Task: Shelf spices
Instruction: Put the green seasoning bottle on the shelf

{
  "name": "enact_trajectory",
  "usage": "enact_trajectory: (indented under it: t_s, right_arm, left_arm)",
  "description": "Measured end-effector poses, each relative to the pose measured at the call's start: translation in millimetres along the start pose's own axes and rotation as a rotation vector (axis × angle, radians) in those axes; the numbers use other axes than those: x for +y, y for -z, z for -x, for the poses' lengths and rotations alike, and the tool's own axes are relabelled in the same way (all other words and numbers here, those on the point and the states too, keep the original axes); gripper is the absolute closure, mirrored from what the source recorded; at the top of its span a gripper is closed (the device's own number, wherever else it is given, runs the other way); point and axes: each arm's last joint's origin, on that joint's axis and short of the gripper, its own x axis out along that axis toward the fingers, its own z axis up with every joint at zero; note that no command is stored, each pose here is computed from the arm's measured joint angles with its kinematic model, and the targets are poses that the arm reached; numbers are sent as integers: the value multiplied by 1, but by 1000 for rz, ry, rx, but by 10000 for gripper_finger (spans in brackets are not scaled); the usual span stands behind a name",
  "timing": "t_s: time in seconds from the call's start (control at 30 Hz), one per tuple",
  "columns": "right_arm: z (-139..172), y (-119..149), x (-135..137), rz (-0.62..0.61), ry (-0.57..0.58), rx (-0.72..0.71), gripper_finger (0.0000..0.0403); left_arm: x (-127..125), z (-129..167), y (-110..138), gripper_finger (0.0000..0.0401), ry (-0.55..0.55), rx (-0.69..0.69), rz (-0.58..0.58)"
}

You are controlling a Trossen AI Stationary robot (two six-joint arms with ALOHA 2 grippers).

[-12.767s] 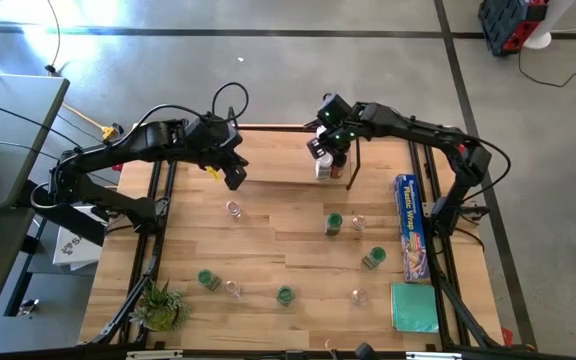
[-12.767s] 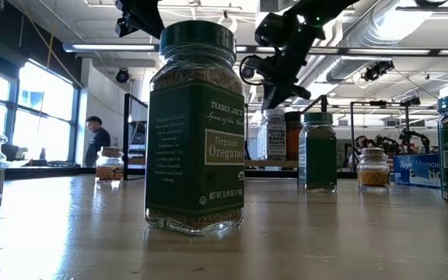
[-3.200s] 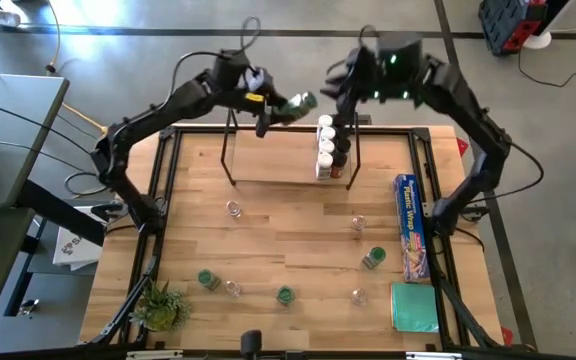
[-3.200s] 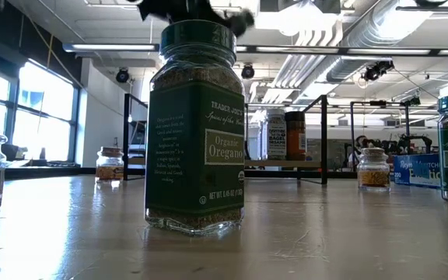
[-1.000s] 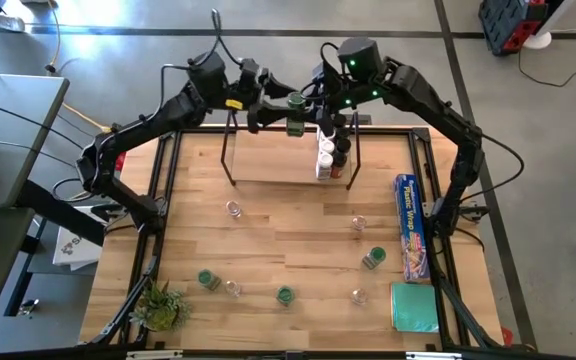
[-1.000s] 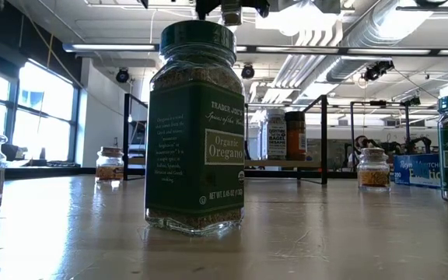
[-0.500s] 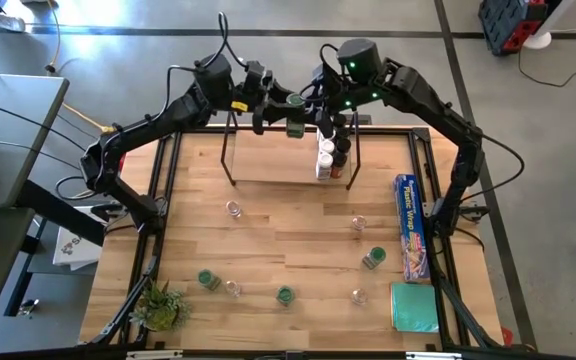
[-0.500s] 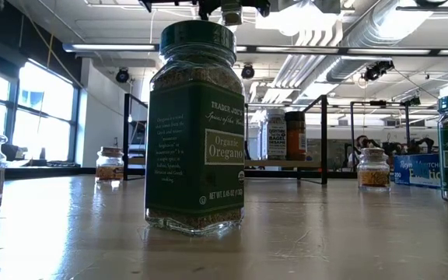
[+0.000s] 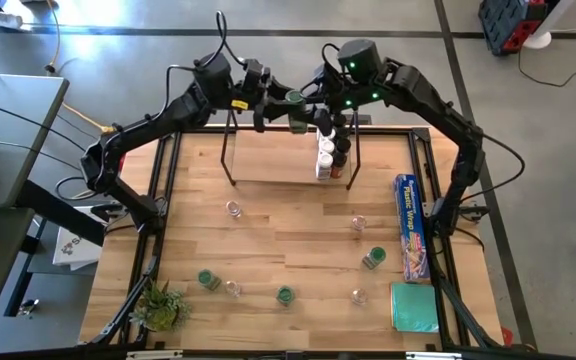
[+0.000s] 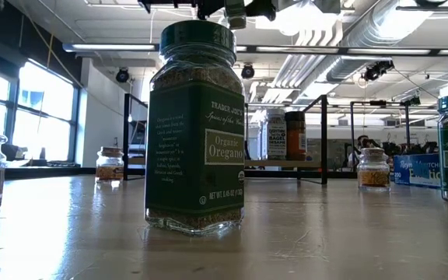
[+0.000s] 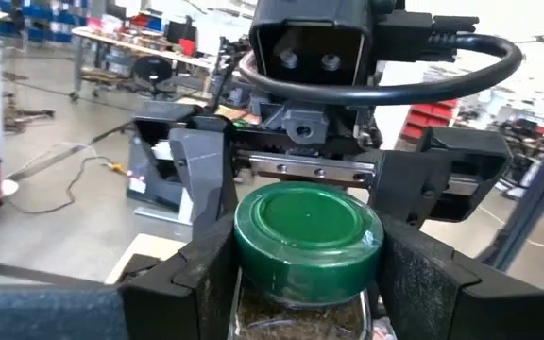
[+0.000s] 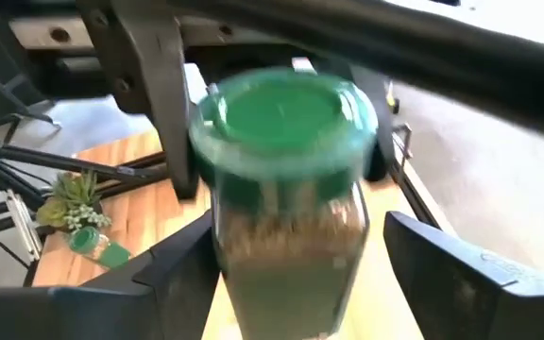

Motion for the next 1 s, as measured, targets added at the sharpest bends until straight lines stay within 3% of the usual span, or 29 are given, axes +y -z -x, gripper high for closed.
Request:
enact_trajectory:
  t_s: [0.17,0.33,0.43,0.67,0.8,1.0]
  right_arm:
    - [11,9,-10,-21,38,78,119]
    - [35,21,-22,-53,234,191,118]
    - [51,25,-20,-61,277,217,118]
    - [82,24,-11,-127,336,156,117]
    - [95,24,-4,-189,340,122,117]
    - [117,25,6,-271,341,56,116]
  left_arm:
    - [4,8,2,205,-55,52,-5]
    - [14,13,8,205,-62,119,-30]
    - [29,7,19,205,-88,157,-82]
    - [91,-24,84,205,-98,303,-200]
    - [131,-35,117,205,-132,290,-246]
    - [165,-42,162,205,-157,322,-198]
